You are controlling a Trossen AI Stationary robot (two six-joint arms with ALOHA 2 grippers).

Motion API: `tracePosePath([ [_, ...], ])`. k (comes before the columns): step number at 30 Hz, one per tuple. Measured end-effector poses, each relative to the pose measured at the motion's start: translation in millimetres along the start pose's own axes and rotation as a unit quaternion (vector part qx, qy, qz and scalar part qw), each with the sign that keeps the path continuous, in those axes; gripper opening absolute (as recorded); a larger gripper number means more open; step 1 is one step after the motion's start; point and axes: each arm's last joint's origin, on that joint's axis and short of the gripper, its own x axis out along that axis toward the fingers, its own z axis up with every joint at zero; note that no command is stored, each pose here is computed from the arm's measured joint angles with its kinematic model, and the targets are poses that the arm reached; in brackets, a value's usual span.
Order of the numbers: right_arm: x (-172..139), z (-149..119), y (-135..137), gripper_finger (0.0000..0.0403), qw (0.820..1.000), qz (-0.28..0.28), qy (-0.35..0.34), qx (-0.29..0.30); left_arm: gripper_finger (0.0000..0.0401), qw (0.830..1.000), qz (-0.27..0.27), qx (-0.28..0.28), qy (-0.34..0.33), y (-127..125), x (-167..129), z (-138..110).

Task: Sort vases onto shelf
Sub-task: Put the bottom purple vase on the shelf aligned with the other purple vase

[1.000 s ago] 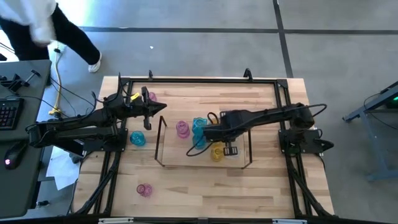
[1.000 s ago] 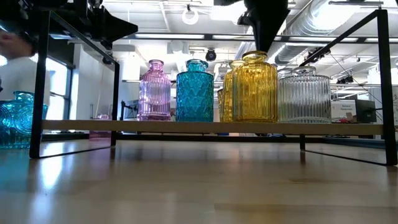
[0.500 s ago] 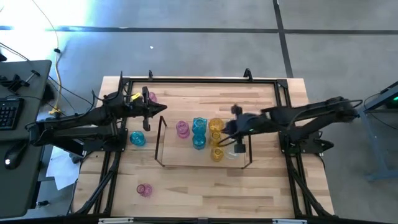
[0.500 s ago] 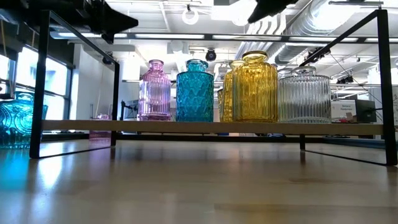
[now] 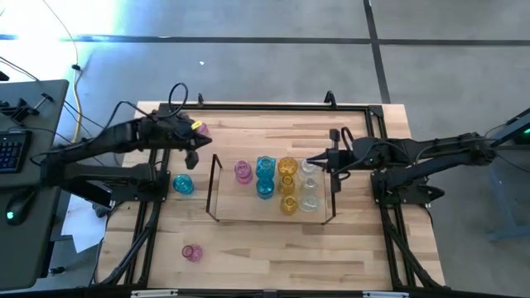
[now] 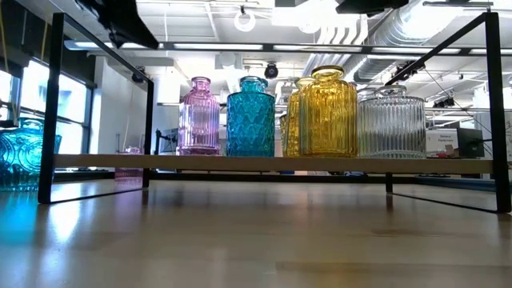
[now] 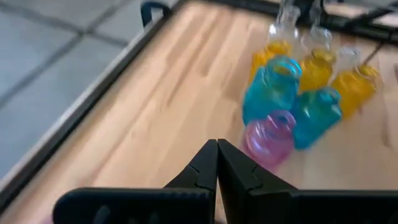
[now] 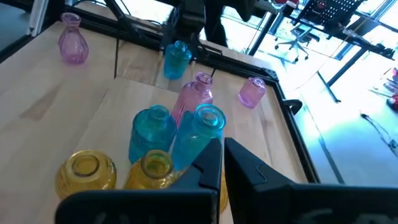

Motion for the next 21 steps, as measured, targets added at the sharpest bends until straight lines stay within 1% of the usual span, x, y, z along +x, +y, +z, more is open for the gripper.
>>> tracePosePath([
  [5, 0, 0, 0, 0.0, 1.0, 0.0, -0.001, -0.022, 0.0, 0.993, -0.019, -0.026, 0.112, -11, -28, 12],
  [9, 0, 1, 0, 0.0, 0.999, -0.002, -0.003, -0.036, 0.0, 0.987, -0.042, -0.033, 0.153, -28, -46, 16],
  [11, 0, 2, -1, 0.0, 0.999, -0.004, -0.008, -0.042, 0.0, 0.983, -0.064, -0.03, 0.168, -39, -51, 18],
  [16, 0, 2, -1, 0.0, 0.999, -0.005, -0.011, -0.046, 0.0, 0.97, -0.112, -0.016, 0.215, -71, -49, 12],
  [21, 1, 2, 0, 0.0, 0.999, -0.004, -0.007, -0.046, 0.0, 0.951, -0.129, 0.015, 0.28, -114, -37, -1],
])
